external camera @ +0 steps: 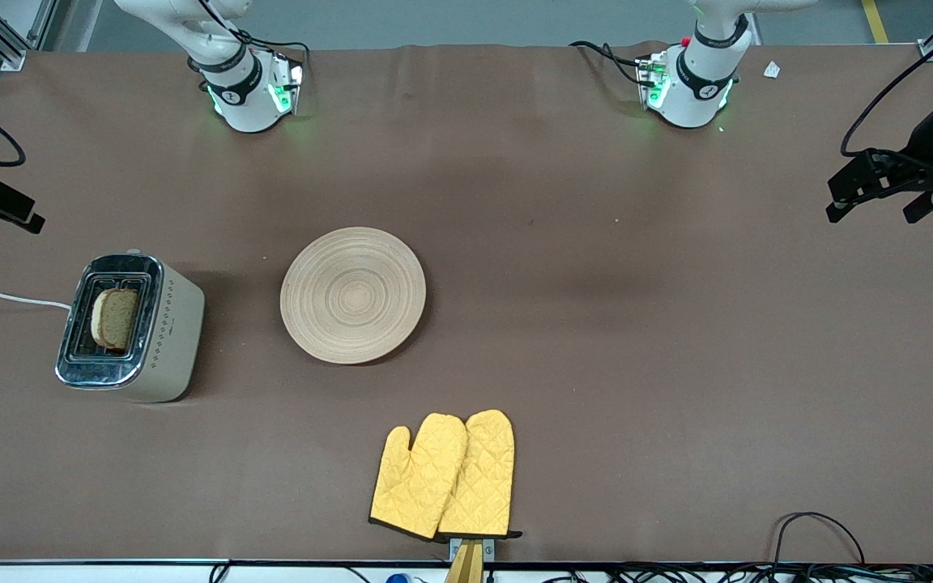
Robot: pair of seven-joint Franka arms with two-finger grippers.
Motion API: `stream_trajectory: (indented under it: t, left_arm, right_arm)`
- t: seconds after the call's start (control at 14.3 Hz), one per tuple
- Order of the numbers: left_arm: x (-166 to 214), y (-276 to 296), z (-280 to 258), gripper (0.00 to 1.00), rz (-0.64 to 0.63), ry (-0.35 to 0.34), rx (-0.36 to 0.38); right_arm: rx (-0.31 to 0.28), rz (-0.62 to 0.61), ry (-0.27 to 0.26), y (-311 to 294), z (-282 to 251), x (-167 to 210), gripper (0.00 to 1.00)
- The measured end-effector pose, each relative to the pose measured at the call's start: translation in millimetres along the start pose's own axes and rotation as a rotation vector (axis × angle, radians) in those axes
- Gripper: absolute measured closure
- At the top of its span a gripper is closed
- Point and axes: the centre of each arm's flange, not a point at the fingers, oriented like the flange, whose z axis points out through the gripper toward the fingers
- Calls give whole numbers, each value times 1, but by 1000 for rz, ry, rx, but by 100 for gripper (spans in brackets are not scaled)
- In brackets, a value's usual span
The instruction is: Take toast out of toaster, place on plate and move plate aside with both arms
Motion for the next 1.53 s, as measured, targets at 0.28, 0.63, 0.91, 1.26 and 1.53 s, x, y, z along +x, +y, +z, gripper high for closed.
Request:
stream_trajectory:
  t: [0.28, 0.63, 0.91, 1.26, 1.53]
  left_arm:
    - [-1, 3, 0, 0, 8, -13, 6]
    - [-1, 2, 1, 0, 6, -16, 7]
    - [-1, 0, 2, 0, 2, -18, 9]
    - [0, 0, 0, 0, 3, -11, 9]
    - [2, -1, 5, 0, 1, -20, 9]
  right_arm:
    - [-1, 0, -1, 0, 0, 0, 0]
    - [-2, 5, -5, 3, 4, 1, 0]
    - [-3, 28, -18, 16, 57, 16, 0]
    - [-2, -32, -15, 16, 130, 28, 0]
    - [0, -53, -3, 25, 181, 39, 0]
